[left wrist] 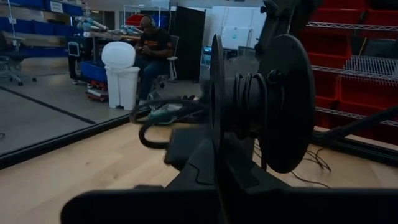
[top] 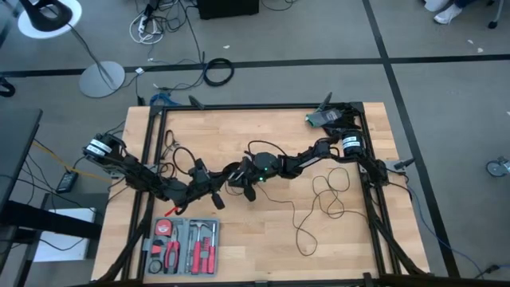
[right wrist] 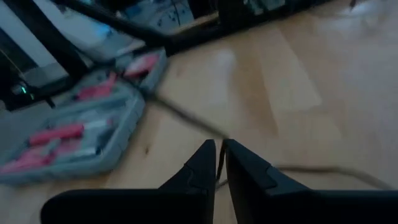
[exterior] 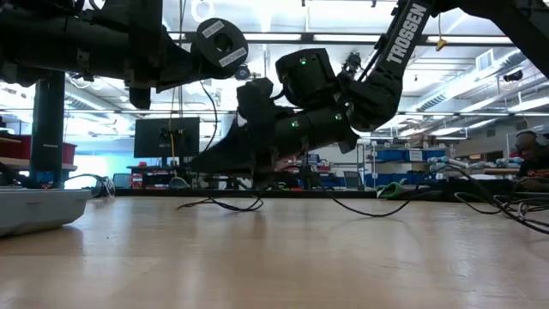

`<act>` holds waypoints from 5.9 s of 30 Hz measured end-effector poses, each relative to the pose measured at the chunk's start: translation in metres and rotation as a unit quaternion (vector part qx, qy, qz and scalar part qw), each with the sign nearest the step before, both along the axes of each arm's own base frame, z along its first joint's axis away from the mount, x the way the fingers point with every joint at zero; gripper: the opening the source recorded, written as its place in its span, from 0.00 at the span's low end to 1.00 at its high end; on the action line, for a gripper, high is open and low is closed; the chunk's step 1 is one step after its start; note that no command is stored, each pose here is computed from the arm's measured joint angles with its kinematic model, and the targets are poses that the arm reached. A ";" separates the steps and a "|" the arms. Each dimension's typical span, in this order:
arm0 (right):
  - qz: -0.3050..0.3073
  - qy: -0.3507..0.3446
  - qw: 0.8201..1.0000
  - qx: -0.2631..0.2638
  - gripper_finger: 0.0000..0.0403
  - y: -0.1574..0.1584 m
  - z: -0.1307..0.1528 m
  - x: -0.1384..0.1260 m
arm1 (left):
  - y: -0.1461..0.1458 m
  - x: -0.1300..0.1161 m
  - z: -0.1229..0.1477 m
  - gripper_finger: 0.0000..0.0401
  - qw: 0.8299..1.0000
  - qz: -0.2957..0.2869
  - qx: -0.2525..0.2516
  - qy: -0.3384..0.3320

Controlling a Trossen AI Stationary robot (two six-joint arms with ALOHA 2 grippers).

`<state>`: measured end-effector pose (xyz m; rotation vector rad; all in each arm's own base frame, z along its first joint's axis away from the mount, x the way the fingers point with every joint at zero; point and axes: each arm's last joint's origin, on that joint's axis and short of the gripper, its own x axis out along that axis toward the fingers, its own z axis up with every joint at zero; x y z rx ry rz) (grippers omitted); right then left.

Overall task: Coil cords
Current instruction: Coil the black wire onto the spool

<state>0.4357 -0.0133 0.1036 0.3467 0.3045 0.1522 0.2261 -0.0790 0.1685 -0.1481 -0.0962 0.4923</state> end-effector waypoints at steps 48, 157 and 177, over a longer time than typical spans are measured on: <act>-0.215 0.272 0.927 -0.143 0.00 -0.028 0.119 -0.061 | 0.003 0.008 -0.025 0.00 0.992 0.045 -0.024 0.118; -0.197 -0.060 0.976 -0.071 0.03 0.033 0.041 -0.137 | 0.013 0.011 -0.027 0.00 0.990 0.069 -0.080 0.094; -0.150 0.008 0.979 -0.136 0.27 0.040 0.005 -0.095 | 0.010 0.015 -0.007 0.00 0.997 0.052 -0.025 0.050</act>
